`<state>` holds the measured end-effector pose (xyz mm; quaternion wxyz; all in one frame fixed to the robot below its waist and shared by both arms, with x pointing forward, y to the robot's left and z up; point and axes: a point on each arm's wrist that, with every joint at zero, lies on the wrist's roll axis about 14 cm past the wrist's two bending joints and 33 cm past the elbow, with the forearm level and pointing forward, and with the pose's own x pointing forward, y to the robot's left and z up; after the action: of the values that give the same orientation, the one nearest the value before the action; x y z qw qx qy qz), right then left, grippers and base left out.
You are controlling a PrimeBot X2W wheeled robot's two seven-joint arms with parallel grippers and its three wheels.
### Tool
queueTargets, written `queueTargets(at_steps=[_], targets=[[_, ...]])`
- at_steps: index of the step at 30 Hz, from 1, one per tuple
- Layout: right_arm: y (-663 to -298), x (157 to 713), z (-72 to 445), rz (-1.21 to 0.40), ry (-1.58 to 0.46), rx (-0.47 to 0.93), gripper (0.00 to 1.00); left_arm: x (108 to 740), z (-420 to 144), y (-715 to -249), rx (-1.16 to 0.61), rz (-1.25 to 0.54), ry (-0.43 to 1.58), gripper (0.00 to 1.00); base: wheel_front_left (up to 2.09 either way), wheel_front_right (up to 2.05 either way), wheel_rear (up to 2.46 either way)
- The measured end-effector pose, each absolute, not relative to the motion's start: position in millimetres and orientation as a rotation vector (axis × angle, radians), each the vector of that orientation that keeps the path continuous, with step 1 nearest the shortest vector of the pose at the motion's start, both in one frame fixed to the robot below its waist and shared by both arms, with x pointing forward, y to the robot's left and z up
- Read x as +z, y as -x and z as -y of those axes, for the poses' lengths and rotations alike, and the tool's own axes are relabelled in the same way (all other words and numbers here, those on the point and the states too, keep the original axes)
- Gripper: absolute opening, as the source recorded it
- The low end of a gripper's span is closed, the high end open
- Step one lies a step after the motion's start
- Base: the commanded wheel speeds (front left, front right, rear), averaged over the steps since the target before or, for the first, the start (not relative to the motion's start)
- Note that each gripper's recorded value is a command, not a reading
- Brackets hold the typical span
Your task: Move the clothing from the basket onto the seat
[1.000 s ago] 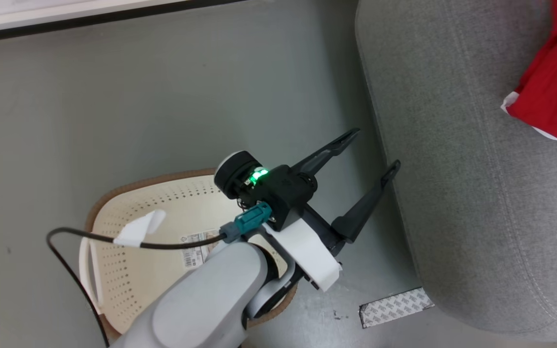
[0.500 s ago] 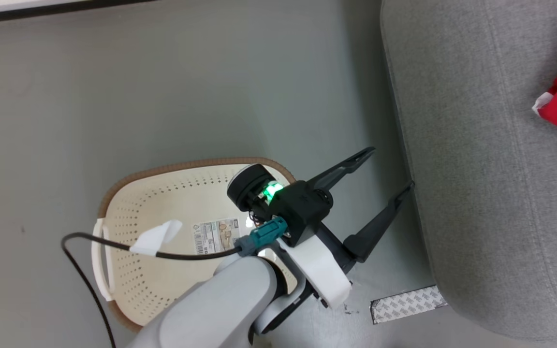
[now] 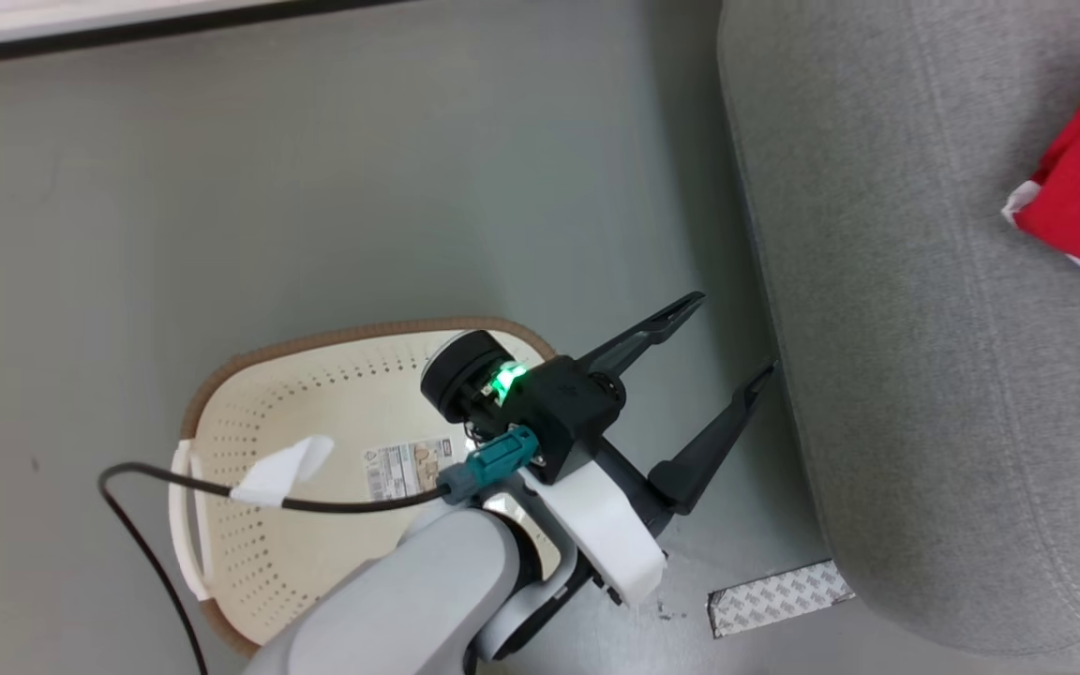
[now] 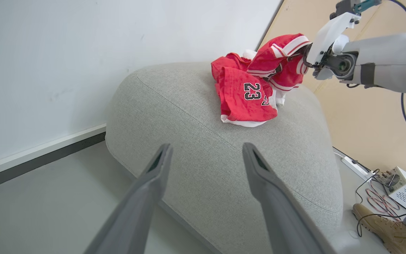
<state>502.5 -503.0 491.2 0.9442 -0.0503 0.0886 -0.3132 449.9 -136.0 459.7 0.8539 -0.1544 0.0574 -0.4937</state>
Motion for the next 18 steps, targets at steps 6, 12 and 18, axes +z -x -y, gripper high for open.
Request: queueTargets(at_steps=[6,12,18], targets=[[-486,493,494,-0.221,0.142,-0.605,1.0,479,139,-441,-1.042,-0.095,0.346,1.0,0.0,0.0,0.0],[-460,481,482,-0.272,0.153,-0.569,1.0,501,140,-437,-1.025,-0.049,0.363,1.0,0.0,0.0,0.0],[-436,459,455,-0.303,0.141,-0.506,1.0,512,138,-433,-1.008,-0.031,0.391,1.0,0.0,0.0,0.0]])
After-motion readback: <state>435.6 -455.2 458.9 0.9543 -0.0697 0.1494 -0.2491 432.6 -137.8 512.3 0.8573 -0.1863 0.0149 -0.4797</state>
